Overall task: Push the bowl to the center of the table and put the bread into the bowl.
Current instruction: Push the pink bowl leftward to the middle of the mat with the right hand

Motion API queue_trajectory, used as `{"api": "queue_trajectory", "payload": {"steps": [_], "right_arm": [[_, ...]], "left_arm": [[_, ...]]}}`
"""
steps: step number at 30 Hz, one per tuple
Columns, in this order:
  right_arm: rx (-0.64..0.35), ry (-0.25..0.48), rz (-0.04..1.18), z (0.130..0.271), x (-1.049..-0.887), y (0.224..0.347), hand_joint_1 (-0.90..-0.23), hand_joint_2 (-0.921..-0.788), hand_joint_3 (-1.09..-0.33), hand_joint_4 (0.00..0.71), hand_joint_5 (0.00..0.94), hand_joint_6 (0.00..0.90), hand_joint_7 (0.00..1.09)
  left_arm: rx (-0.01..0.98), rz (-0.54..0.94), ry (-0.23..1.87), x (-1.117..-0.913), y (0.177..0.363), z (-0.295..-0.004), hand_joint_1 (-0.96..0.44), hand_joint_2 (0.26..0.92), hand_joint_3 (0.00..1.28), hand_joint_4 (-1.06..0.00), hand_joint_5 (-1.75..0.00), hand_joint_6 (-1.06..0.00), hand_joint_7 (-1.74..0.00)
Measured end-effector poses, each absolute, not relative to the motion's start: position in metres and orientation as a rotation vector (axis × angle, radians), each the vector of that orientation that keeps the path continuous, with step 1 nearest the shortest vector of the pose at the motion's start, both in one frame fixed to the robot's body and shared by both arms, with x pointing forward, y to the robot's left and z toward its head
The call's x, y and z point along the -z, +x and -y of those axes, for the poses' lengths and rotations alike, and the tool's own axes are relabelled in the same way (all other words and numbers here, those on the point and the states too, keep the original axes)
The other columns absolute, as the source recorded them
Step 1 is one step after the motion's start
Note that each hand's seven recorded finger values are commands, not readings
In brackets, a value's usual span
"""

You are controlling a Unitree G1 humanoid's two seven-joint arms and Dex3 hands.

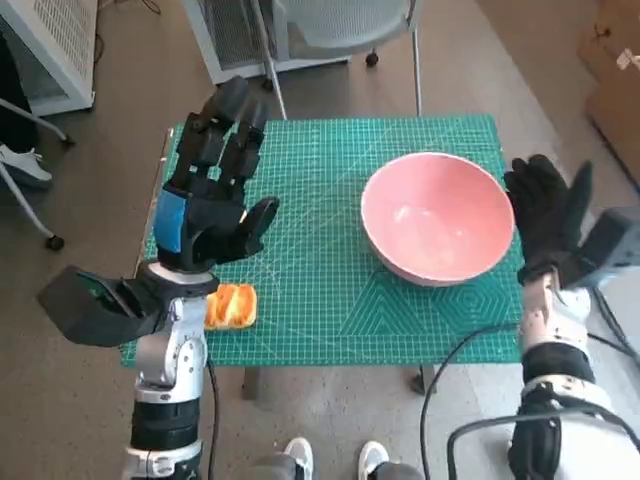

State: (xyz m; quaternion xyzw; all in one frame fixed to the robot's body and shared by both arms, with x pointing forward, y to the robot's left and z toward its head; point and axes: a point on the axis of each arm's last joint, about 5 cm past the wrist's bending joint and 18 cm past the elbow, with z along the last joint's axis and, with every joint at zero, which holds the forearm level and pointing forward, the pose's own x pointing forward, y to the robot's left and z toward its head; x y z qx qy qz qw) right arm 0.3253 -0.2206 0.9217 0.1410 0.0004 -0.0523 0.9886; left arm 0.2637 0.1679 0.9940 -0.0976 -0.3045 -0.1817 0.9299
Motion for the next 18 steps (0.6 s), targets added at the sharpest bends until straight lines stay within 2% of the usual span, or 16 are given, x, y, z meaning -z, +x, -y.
{"api": "queue_trajectory", "payload": {"steps": [5, 11, 18], "right_arm": [[0.065, 0.286, -0.029, 0.207, -0.917, 0.326, -0.507, -0.921, -0.815, 0.196, 0.0, 0.304, 0.02], [0.017, 0.299, -0.05, 0.189, -0.915, 0.329, -0.535, -0.921, -0.813, 0.24, 0.019, 0.342, 0.04], [-0.018, 0.315, -0.054, 0.174, -0.917, 0.332, -0.516, -0.921, -0.816, 0.253, 0.019, 0.357, 0.04]], "left_arm": [[0.372, 0.626, -0.197, -0.994, 0.263, -0.169, -0.28, 0.671, 0.56, -0.01, -0.01, 0.0, -0.48], [0.359, 0.629, -0.179, -0.995, 0.26, -0.174, -0.29, 0.692, 0.51, -0.03, -0.01, 0.0, -0.49], [0.345, 0.629, -0.169, -0.994, 0.257, -0.178, -0.29, 0.699, 0.49, -0.03, -0.01, 0.0, -0.5]]}}
